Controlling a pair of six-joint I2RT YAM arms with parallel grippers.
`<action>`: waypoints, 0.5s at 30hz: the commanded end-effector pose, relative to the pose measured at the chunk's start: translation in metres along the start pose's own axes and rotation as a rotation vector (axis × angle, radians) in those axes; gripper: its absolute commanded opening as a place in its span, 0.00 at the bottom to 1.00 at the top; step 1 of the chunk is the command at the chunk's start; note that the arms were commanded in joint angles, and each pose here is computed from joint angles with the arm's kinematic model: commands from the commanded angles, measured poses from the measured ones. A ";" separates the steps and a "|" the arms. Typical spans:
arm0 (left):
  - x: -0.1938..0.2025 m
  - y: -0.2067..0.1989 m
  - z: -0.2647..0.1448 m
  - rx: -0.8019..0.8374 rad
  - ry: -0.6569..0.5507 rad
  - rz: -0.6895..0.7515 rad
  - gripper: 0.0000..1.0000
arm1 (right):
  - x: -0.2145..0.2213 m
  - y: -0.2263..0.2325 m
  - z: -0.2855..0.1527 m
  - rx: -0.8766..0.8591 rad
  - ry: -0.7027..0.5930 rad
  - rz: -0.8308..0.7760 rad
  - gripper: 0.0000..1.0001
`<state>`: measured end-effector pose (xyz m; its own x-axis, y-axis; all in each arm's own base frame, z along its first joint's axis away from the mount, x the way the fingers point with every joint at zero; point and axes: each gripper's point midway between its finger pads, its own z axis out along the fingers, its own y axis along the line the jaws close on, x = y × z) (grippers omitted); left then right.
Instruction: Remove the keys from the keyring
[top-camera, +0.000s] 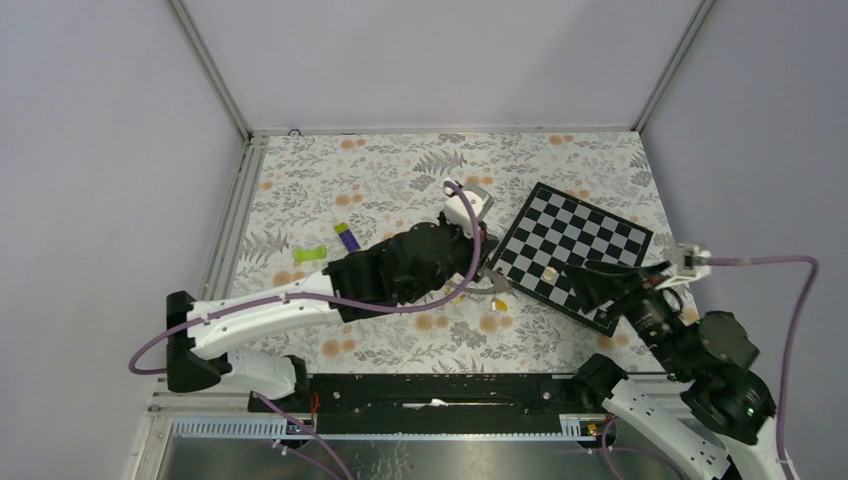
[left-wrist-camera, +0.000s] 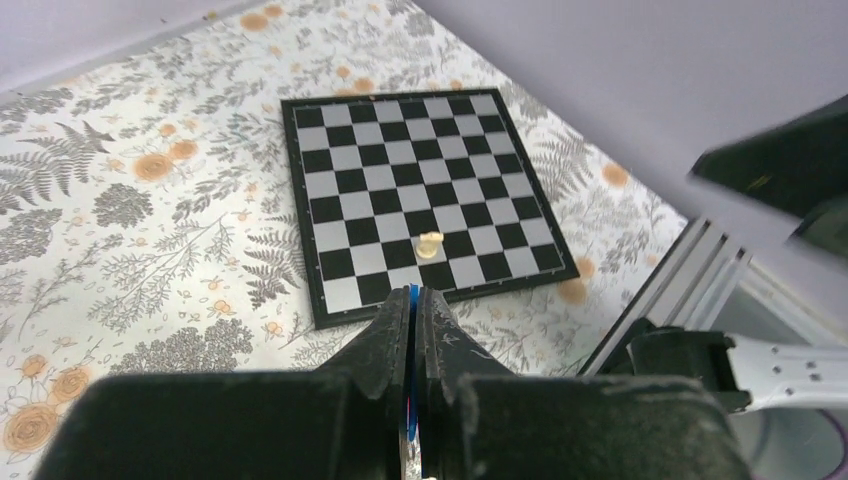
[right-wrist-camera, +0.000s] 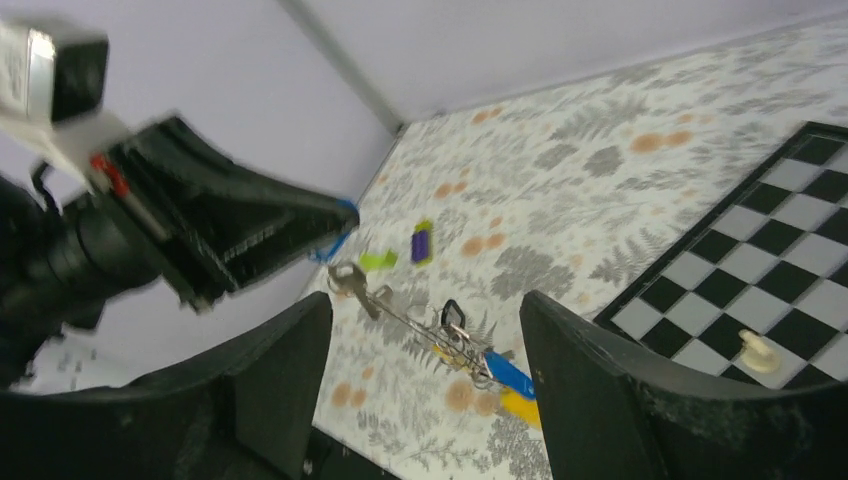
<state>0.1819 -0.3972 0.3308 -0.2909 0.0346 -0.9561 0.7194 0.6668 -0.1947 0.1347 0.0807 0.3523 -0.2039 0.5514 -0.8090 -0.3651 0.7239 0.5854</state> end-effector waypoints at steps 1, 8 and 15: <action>-0.063 0.009 -0.026 -0.049 -0.170 -0.119 0.00 | 0.046 0.049 0.021 -0.288 0.188 -0.106 0.75; -0.091 0.007 -0.041 -0.056 -0.164 -0.153 0.00 | 0.070 0.095 0.040 -0.590 0.206 -0.191 0.74; -0.107 0.004 -0.052 -0.032 -0.189 -0.174 0.00 | 0.068 0.119 0.051 -0.749 0.137 -0.298 0.66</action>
<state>0.1834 -0.3700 0.4039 -0.3051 -0.1131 -0.9456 0.6555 0.6953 -0.2946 0.1344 0.2138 0.3276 -0.2794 0.2423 -0.9291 -0.8160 0.4500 0.3628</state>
